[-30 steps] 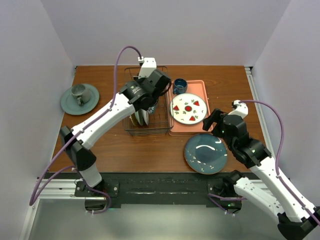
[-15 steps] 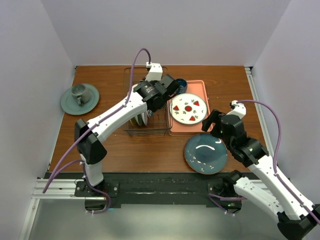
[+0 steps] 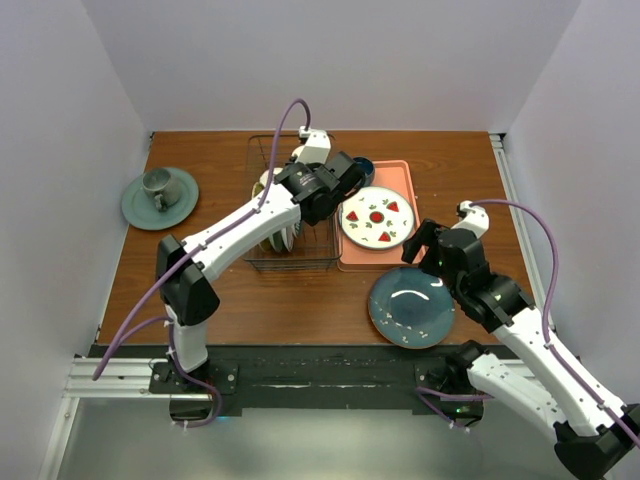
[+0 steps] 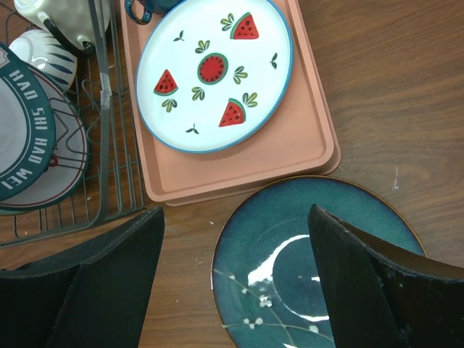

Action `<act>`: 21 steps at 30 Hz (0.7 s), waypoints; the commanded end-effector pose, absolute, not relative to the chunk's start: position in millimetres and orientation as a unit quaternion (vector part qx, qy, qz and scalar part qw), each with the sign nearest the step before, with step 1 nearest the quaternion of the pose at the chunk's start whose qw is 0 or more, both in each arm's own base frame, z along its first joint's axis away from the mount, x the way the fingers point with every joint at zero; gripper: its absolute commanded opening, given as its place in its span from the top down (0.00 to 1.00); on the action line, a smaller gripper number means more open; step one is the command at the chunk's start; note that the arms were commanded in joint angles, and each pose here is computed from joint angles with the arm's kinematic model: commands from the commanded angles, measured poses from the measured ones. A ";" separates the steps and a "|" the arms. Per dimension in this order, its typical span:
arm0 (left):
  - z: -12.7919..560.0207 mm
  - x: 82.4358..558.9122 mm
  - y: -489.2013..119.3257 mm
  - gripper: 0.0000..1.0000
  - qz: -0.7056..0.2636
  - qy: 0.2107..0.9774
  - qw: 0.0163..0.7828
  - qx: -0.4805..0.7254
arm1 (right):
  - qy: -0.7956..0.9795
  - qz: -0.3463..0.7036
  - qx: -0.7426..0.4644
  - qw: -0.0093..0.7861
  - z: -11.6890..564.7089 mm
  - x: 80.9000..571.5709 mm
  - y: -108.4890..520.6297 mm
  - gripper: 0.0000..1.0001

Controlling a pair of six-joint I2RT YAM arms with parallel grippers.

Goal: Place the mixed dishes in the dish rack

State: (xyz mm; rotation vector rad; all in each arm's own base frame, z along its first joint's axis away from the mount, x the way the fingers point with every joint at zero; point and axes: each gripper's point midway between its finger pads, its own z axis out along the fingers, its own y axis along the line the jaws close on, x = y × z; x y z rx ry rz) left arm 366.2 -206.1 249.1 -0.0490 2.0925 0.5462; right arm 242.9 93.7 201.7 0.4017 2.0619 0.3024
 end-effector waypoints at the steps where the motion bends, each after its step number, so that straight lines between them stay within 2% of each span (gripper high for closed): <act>1: 263.7 369.9 -194.8 1.00 0.264 0.831 0.489 -0.019 | 0.835 0.131 0.182 0.503 208.0 249.5 93.5 0.16; 13: 224.4 368.9 -211.3 0.99 0.251 0.853 0.458 -0.008 | 0.835 0.130 0.181 0.503 206.2 249.6 93.6 0.16; 18: 216.2 368.5 -214.9 0.77 0.249 0.856 0.452 -0.004 | 0.836 0.129 0.180 0.502 205.1 249.6 93.6 0.16; 21: 213.1 367.8 -214.9 0.70 0.249 0.858 0.450 -0.003 | 0.835 0.129 0.180 0.504 206.0 249.1 92.9 0.16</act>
